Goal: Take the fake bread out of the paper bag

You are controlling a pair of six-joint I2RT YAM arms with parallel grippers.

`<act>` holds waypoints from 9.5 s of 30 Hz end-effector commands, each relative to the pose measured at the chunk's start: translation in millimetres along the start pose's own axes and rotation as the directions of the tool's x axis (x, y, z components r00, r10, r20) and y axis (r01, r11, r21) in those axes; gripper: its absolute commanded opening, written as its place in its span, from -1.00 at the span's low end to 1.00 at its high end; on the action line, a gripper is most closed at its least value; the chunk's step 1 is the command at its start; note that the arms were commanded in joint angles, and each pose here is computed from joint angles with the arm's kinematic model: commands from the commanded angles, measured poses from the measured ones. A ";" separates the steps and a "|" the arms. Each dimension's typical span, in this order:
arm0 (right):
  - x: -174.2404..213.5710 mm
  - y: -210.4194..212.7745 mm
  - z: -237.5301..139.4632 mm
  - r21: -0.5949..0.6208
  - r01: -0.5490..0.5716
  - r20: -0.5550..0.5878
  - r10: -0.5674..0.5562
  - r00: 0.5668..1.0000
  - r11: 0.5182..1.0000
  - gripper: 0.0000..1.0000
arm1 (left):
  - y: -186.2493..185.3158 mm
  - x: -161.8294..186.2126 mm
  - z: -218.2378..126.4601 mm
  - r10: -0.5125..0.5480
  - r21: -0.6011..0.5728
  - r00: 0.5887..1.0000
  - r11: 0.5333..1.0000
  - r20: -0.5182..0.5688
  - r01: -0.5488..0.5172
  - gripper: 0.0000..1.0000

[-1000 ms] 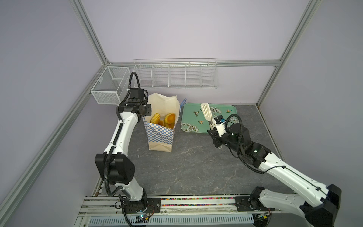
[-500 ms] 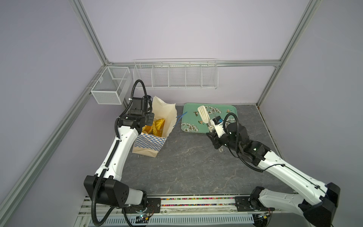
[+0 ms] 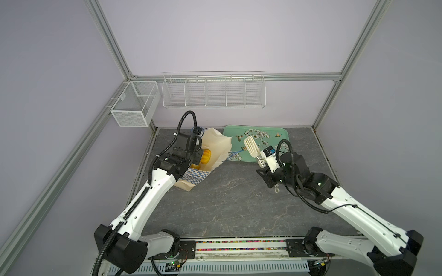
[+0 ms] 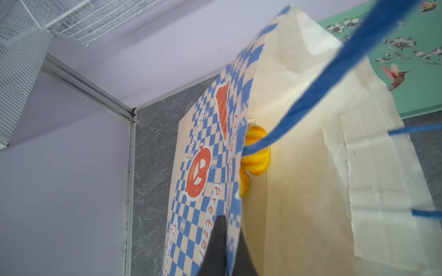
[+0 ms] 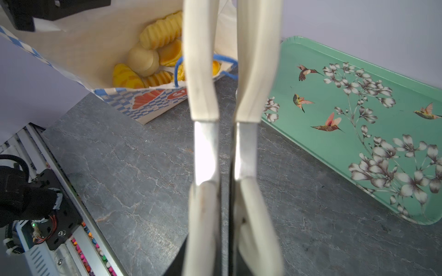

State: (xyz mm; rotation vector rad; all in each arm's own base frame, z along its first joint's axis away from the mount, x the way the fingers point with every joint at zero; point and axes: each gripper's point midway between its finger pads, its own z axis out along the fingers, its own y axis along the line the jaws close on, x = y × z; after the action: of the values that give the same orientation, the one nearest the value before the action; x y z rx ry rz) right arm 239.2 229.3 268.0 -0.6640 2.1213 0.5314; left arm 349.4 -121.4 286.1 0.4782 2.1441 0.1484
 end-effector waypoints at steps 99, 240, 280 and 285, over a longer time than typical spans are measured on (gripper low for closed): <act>76.3 146.0 98.9 -0.275 -0.210 -0.560 0.021 0.828 0.938 -0.05 | -62.8 -4.6 -51.8 -0.105 0.304 0.980 0.952 0.170 0.049 -1.00; 9.6 122.6 -10.6 -0.304 -0.306 -0.371 0.183 0.910 0.902 -0.86 | -8.9 -11.4 -18.2 -0.368 0.090 0.921 0.929 0.127 0.359 -1.00; 73.9 -253.2 31.7 0.623 0.114 -0.682 0.467 0.562 0.774 -0.82 | 7.5 3.4 -3.7 -0.305 0.055 0.947 0.952 0.102 0.301 -1.00; 79.8 -270.9 37.6 0.617 0.205 -0.734 0.462 0.497 0.760 -0.74 | 6.4 8.5 -1.5 -0.293 0.052 0.951 0.956 0.095 0.289 -1.00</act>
State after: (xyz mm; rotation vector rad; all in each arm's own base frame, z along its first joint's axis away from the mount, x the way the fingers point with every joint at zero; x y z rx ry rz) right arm 391.5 40.7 130.0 -0.2789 3.0820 -0.5125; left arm 346.5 -113.3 289.1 0.1693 2.0826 -0.0841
